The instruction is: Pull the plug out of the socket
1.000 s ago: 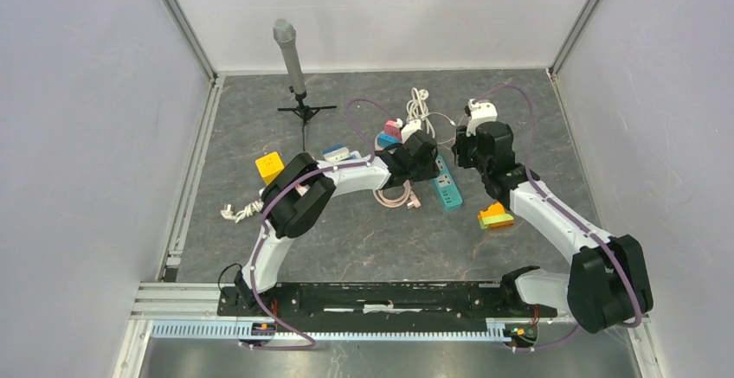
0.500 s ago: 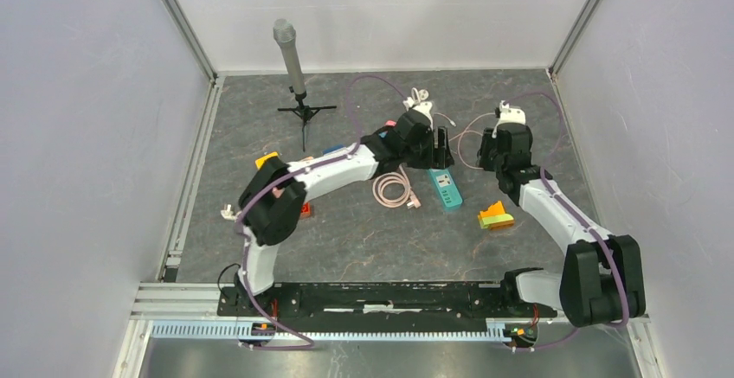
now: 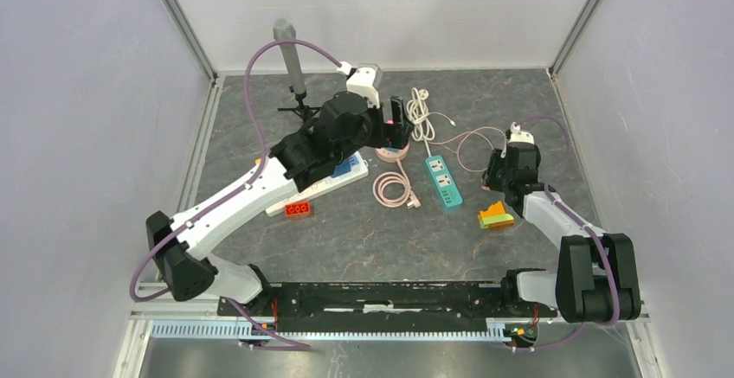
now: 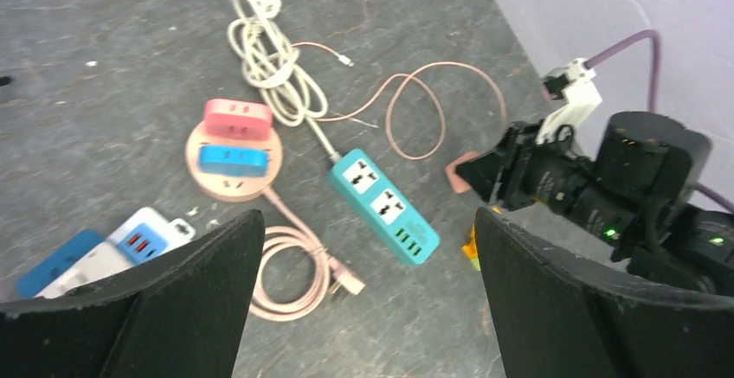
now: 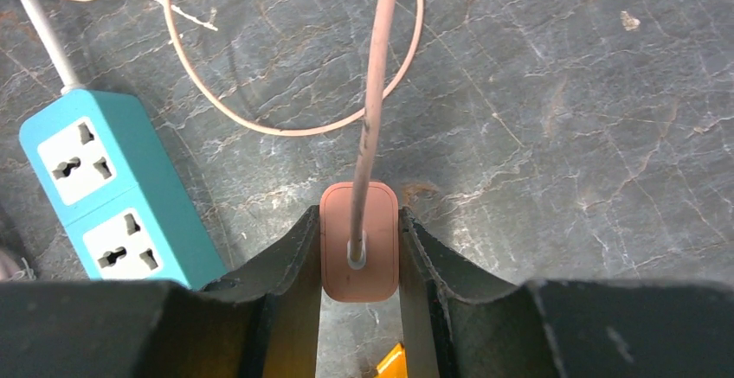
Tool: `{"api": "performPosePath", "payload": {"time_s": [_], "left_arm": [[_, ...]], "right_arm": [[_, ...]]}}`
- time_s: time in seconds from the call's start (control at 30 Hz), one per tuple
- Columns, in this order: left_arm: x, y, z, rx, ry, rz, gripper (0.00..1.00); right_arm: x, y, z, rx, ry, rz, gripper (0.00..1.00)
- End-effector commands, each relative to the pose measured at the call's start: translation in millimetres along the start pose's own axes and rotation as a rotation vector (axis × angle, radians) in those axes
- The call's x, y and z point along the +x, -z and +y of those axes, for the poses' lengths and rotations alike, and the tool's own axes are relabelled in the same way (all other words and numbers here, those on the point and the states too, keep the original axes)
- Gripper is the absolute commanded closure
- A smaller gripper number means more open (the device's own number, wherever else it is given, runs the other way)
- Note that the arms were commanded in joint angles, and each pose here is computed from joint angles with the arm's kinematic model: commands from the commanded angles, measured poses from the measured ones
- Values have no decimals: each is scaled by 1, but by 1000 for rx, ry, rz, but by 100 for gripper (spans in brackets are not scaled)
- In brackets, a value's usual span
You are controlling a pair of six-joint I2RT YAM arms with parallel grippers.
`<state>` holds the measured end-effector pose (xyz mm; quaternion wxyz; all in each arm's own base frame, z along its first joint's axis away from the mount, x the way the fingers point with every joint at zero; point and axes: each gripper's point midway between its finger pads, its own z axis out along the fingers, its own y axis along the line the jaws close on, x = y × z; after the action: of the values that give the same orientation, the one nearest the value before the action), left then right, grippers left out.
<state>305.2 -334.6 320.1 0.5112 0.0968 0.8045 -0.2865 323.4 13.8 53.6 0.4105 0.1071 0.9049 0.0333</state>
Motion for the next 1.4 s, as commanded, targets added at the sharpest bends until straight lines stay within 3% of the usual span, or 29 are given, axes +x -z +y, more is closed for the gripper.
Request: {"api": "performPosePath", "payload": {"time_s": [0.0,0.17,0.37,0.5,0.6,0.73,0.83,1.0,1.23,1.37], "left_arm": [[1,25,34,-123,-96,4,3],[-3,51,51,-170,-108,-29,2],[-14,75,60,-201,-124,-59,1],[-15,88,67,-212,-119,-76,1],[-11,95,71,-218,-111,-82,1],[1,105,83,-241,-95,-81,0],[13,111,94,-270,-72,-69,0],[31,121,98,-265,-43,-20,0],[48,134,97,-217,12,15,0],[54,139,95,-198,39,30,0]], "right_arm": [[-12,-1,-11,46,-33,-49,61],[-16,4,-18,88,-36,-30,34],[-40,23,-13,73,-31,-84,22],[-64,42,1,9,-43,-151,21],[-75,51,39,-200,-60,-188,24],[-65,62,106,-500,-103,-190,27],[-44,60,145,-571,-71,-137,29],[-12,40,174,-548,-79,-49,34],[24,7,171,-443,-110,90,37],[30,0,159,-367,-113,105,37]]}}
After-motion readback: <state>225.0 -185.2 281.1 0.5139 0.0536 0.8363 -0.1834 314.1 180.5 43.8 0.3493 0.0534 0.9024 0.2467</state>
